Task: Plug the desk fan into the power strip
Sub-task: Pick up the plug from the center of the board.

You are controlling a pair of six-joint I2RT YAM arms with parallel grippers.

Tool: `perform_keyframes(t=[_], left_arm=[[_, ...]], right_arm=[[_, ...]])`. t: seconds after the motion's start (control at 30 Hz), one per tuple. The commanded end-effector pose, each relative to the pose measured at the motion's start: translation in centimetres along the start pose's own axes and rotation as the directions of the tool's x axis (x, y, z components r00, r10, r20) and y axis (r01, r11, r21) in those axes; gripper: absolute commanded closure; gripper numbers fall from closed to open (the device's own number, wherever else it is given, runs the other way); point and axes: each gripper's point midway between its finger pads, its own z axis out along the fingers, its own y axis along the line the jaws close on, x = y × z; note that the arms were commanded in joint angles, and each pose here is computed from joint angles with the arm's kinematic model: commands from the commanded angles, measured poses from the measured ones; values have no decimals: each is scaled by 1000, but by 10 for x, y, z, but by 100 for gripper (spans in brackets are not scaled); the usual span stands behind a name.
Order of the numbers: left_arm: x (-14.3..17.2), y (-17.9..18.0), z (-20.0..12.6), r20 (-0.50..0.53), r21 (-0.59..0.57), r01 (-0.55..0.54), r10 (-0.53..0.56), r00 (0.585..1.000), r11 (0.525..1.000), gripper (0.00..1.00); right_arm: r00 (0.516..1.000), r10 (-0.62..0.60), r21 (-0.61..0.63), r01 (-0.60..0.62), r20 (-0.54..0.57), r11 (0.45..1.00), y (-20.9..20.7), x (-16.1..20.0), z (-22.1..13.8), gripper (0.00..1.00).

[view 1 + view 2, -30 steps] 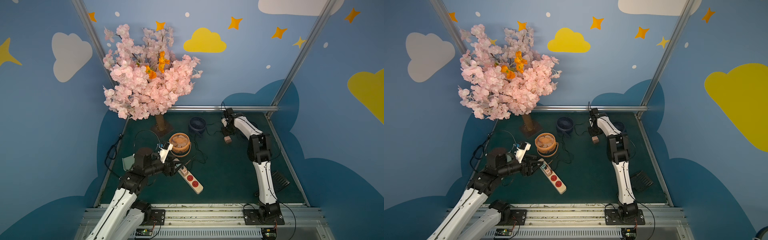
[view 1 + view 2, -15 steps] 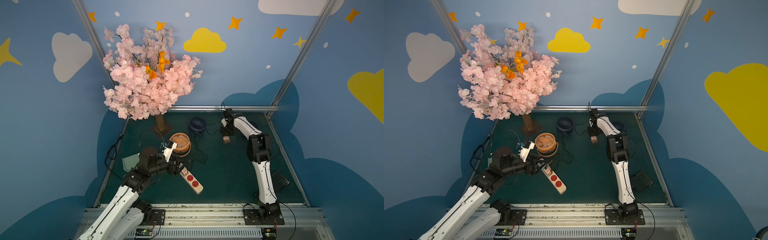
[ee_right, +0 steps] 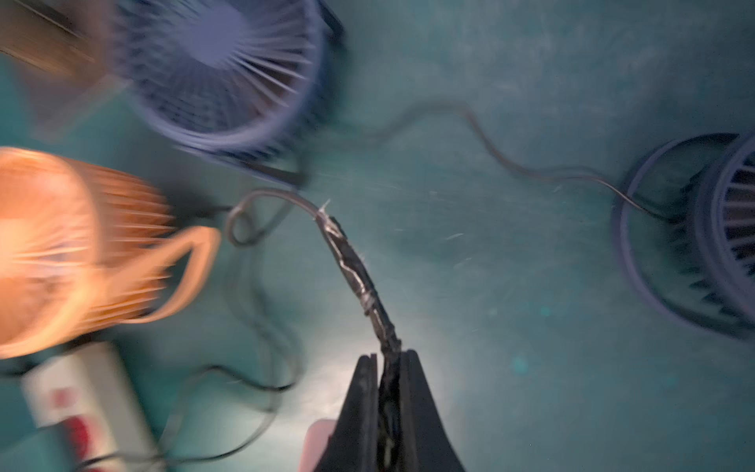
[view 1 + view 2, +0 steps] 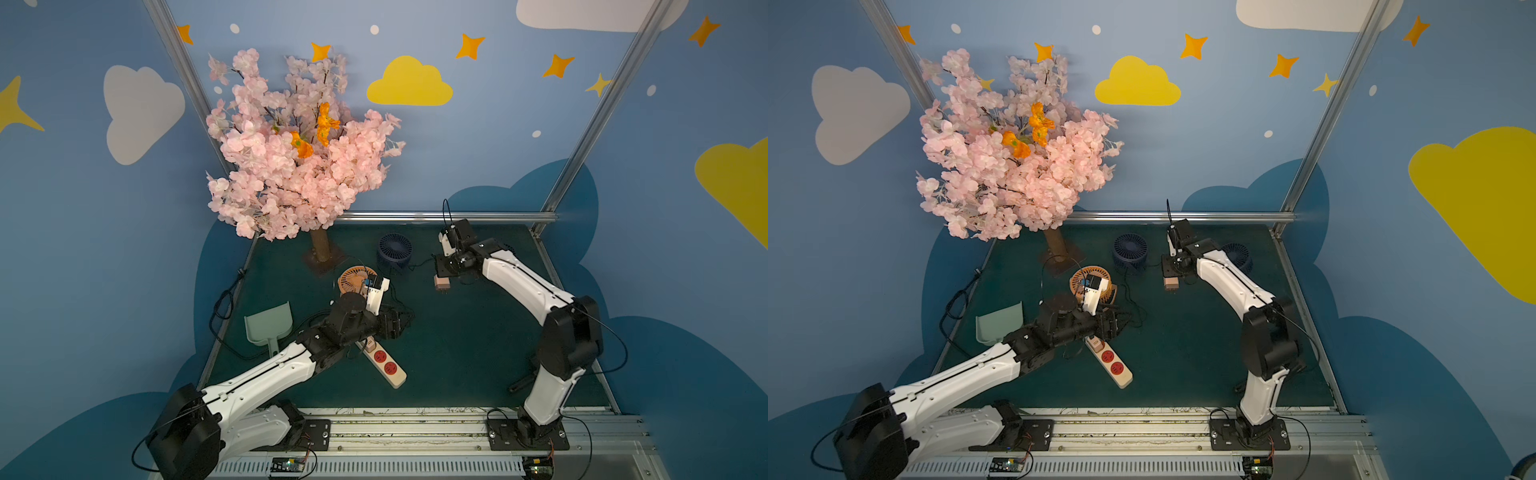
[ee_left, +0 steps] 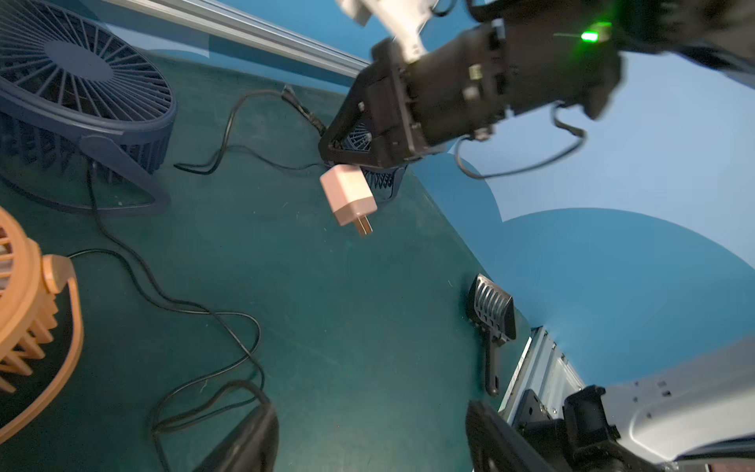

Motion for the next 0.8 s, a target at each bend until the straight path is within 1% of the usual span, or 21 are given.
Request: perform_keyframes(t=[0.0, 0.07, 0.13, 0.3, 0.43, 0.6, 0.67, 0.77], left_arm=[[-37, -26, 7, 116, 58, 28, -35, 993, 998, 23], [-34, -28, 14, 97, 68, 39, -46, 994, 997, 22], [-30, -26, 18, 88, 66, 59, -65, 994, 996, 22], [-27, -21, 19, 95, 54, 81, -86, 992, 995, 21], [-27, -21, 25, 83, 56, 82, -87, 993, 995, 21], [-33, -16, 33, 100, 25, 96, -98, 990, 995, 23], [-36, -19, 37, 98, 36, 95, -98, 990, 995, 27], [-40, -28, 43, 93, 73, 92, -98, 991, 993, 34]], right_arm=[[980, 142, -85, -131, 141, 988, 25, -5, -22, 100], [959, 194, -156, -163, 206, 974, 42, -2, -42, 100], [942, 242, -211, -194, 231, 958, 54, 1, -57, 100], [929, 303, -317, -228, 212, 921, 73, 7, -77, 100], [931, 303, -377, -210, 206, 902, 88, 10, -89, 100], [932, 290, -422, -178, 218, 889, 101, 11, -103, 100], [934, 279, -432, -161, 223, 887, 106, 12, -106, 100], [941, 251, -432, -134, 227, 892, 112, 17, -108, 100]])
